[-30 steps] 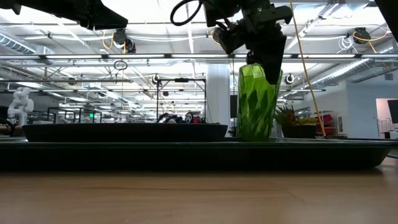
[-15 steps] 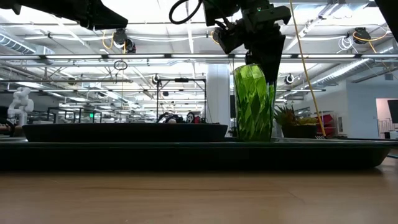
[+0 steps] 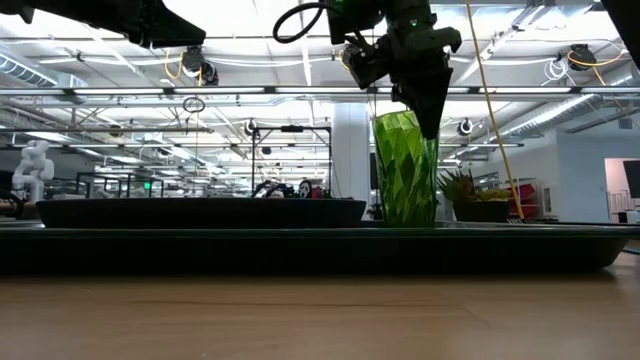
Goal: Pick and place plate/cup/fork/spoon on tray
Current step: Put the green cup to the top right of the black plate on the black tray
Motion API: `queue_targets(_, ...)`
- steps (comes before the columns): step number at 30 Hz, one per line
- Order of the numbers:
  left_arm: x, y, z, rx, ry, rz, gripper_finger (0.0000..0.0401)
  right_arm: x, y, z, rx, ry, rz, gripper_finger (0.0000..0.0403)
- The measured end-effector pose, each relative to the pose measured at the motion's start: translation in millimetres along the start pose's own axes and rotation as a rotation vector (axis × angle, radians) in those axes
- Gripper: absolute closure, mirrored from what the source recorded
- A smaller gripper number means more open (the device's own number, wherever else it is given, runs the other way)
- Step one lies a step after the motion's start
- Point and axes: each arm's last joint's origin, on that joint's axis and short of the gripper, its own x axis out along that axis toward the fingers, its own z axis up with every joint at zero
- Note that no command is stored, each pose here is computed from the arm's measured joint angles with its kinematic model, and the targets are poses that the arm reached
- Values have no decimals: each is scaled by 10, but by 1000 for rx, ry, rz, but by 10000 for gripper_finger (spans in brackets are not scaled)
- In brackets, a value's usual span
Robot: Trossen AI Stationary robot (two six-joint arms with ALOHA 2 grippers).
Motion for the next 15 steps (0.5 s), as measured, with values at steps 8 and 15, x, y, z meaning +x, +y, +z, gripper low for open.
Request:
queue_targets(8, 1, -1, 0, 1, 0, 0, 192, 1, -19, 9, 0, -8, -6, 302)
queue_targets(15, 1, -1, 0, 3, 0, 0, 192, 1, -19, 9, 15, -8, -6, 302)
